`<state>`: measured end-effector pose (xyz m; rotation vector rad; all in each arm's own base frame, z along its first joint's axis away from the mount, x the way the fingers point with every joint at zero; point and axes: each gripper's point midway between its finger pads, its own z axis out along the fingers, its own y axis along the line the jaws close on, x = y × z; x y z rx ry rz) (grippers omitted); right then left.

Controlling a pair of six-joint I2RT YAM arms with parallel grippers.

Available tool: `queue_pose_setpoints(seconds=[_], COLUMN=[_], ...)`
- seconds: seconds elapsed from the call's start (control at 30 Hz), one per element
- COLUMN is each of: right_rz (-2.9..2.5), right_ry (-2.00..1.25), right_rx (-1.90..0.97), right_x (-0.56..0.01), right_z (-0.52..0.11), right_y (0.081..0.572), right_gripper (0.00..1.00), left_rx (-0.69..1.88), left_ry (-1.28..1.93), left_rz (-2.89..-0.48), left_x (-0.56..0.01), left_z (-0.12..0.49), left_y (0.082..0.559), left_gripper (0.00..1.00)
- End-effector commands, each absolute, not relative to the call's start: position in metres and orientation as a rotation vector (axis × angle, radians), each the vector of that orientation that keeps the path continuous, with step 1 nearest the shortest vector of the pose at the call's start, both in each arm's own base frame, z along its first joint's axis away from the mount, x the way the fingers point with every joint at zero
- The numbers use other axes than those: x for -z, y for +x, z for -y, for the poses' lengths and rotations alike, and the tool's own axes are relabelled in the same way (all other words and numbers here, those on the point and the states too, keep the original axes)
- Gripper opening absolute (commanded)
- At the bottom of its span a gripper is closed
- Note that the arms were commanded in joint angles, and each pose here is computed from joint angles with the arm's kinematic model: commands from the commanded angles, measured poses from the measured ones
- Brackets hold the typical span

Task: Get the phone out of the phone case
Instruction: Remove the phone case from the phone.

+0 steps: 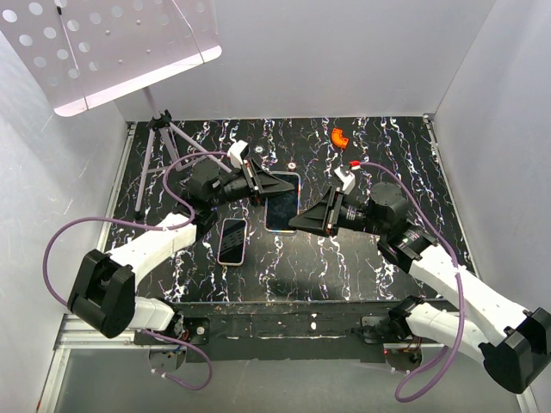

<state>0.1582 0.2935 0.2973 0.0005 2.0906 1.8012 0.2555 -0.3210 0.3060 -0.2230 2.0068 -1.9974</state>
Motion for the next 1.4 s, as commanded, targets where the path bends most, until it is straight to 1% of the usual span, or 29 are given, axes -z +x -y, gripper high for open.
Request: queue_pose_setpoints(seconds=[0.0, 0.03, 0.1, 0.13, 0.17, 0.2, 0.27, 0.3, 0.33, 0.37, 0.43, 0.53, 0.57, 0.63, 0.7, 0.83, 1.0, 1.1, 1.27, 1.3, 1.37], right_rz=[-1.949, -1.948, -1.943, -1.941, -1.938, -1.945, -1.935, -1.932, -1.926, -1.923, -1.904, -1.875, -1.861, -1.840, -1.820, -1.803, -1.772, -1.758, -1.730, -1.727, -1.718], right_ry=[0.007, 0.011, 0.011, 0.004, -0.002, -0.002, -0.013, -0.018, -0.025, -0.025, -0.034, -0.039, -0.040, -0.030, -0.021, -0.010, 0.052, 0.078, 0.078, 0.080, 0.081], right_rx=[-1.825, -1.834, -1.858, -1.864, -1.864, -1.858, -1.857, -1.862, -1.868, -1.873, -1.892, -1.931, -1.943, -1.957, -1.975, -1.993, -2.018, -2.025, -2.054, -2.056, -2.061], right_x=[-0.327, -0.327, -0.326, -0.327, -0.328, -0.327, -0.329, -0.330, -0.331, -0.332, -0.335, -0.341, -0.345, -0.349, -0.353, -0.356, -0.359, -0.361, -0.369, -0.369, -0.372], right_z=[-0.297, -0.299, -0.301, -0.301, -0.300, -0.300, -0.296, -0.294, -0.292, -0.289, -0.284, -0.275, -0.273, -0.266, -0.262, -0.258, -0.251, -0.249, -0.249, -0.249, -0.248], right_y=[0.174, 0.174, 0.174, 0.174, 0.173, 0.173, 0.171, 0.169, 0.168, 0.166, 0.163, 0.158, 0.157, 0.155, 0.154, 0.152, 0.155, 0.157, 0.156, 0.156, 0.156], right_gripper=[0.33, 0.29, 0.16, 0.09, 0.02, 0.01, 0.01, 0.01, 0.01, 0.01, 0.01, 0.01, 0.01, 0.01, 0.01, 0.01, 0.01, 0.01, 0.01, 0.01, 0.01], left_rx=[2.069, 2.065, 2.051, 2.042, 2.030, 2.015, 1.993, 1.982, 1.968, 1.953, 1.912, 1.823, 1.800, 1.764, 1.760, 1.822, 1.893, 1.928, 1.950, 1.957, 1.956], left_ry=[-0.107, -0.098, -0.080, -0.068, -0.062, -0.052, -0.025, -0.009, 0.004, 0.015, 0.041, 0.073, 0.075, 0.082, 0.085, 0.089, 0.111, 0.128, 0.162, 0.175, 0.188], left_rz=[-1.916, -1.915, -1.928, -1.933, -1.941, -1.941, -1.942, -1.940, -1.943, -1.941, -1.946, -1.967, -1.977, -1.978, -1.961, -1.897, -1.813, -1.745, -1.713, -1.715, -1.746], left_x=[-0.341, -0.343, -0.343, -0.343, -0.342, -0.341, -0.341, -0.342, -0.341, -0.341, -0.339, -0.332, -0.329, -0.325, -0.323, -0.325, -0.334, -0.341, -0.347, -0.348, -0.345], left_z=[0.320, 0.320, 0.321, 0.320, 0.319, 0.318, 0.315, 0.314, 0.312, 0.309, 0.305, 0.295, 0.292, 0.287, 0.284, 0.281, 0.278, 0.274, 0.275, 0.277, 0.283], left_y=[0.229, 0.228, 0.226, 0.225, 0.224, 0.223, 0.219, 0.218, 0.217, 0.217, 0.215, 0.216, 0.215, 0.214, 0.209, 0.200, 0.188, 0.181, 0.175, 0.173, 0.173], left_gripper=[0.00, 0.00, 0.00, 0.10, 0.25, 0.43, 0.65, 0.74, 0.76, 0.81, 0.84, 0.86, 0.83, 0.74, 0.75, 0.79, 0.80, 0.76, 0.70, 0.67, 0.59])
